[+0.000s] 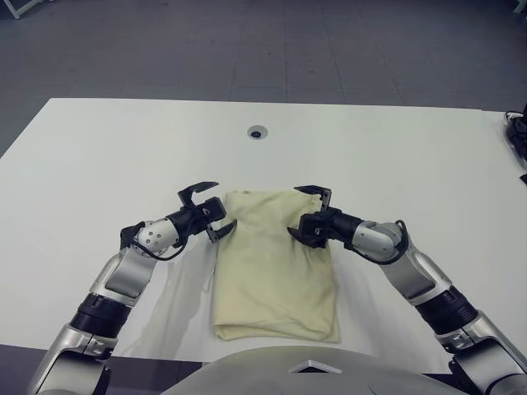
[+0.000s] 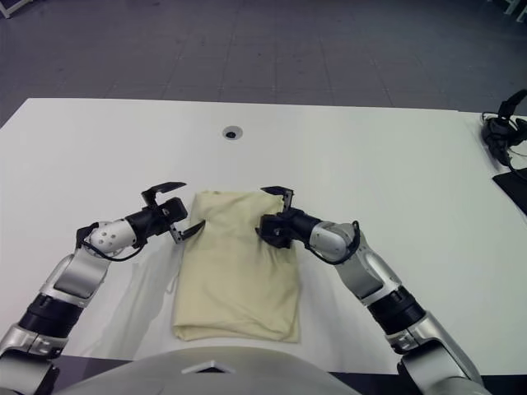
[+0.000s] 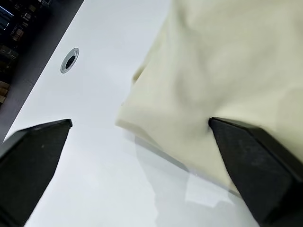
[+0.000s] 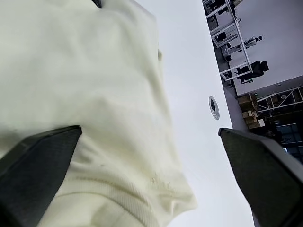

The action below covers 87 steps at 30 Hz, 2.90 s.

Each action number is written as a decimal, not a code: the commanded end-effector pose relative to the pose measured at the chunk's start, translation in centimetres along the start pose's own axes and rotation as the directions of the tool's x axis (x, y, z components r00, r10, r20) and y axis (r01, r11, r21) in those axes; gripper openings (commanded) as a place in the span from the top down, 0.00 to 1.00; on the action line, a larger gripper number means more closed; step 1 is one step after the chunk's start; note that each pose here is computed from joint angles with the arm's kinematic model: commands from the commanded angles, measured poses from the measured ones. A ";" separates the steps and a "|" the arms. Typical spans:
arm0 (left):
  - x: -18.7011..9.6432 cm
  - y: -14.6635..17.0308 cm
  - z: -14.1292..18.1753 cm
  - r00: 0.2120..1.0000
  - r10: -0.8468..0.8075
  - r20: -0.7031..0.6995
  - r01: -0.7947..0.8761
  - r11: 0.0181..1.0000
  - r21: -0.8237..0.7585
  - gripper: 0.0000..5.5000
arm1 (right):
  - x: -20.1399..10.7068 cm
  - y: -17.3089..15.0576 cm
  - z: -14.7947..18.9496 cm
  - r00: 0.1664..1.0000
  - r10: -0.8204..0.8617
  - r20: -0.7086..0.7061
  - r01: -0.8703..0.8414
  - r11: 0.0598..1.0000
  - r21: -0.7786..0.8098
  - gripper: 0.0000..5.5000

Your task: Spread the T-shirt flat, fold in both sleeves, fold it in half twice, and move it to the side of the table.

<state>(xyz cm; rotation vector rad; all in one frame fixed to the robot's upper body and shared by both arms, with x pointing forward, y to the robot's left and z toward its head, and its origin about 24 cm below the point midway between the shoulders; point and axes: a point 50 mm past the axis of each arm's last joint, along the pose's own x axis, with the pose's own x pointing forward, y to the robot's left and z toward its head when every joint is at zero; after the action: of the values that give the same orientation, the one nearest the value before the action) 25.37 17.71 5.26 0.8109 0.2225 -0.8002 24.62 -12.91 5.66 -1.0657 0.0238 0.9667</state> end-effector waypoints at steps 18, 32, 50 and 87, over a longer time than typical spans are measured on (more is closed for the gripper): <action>0.1 0.6 2.2 0.994 0.058 0.090 -0.045 0.990 -0.131 0.02 | -2.3 -1.8 -2.8 0.994 -0.032 -0.103 0.040 0.996 0.077 0.02; -7.8 2.3 7.9 0.925 0.030 0.379 -0.029 1.000 -0.008 0.02 | -9.7 -7.1 1.5 0.968 -0.237 0.080 0.212 0.948 0.236 0.02; -12.3 -11.3 4.3 0.785 -0.618 -0.042 0.591 0.726 0.352 0.02 | -12.9 2.6 1.9 0.997 0.054 0.061 -0.074 0.919 0.387 0.02; -9.7 -9.2 3.7 0.843 -0.536 -0.045 0.513 0.774 0.372 0.02 | -12.6 4.5 1.4 0.988 0.118 0.099 -0.151 0.875 0.460 0.02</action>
<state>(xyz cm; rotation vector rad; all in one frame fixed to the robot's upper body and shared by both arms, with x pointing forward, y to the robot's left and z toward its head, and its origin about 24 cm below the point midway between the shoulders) 12.33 15.96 8.11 1.0782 0.1603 -1.3989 13.13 -19.53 8.78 -0.5843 0.2617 1.0500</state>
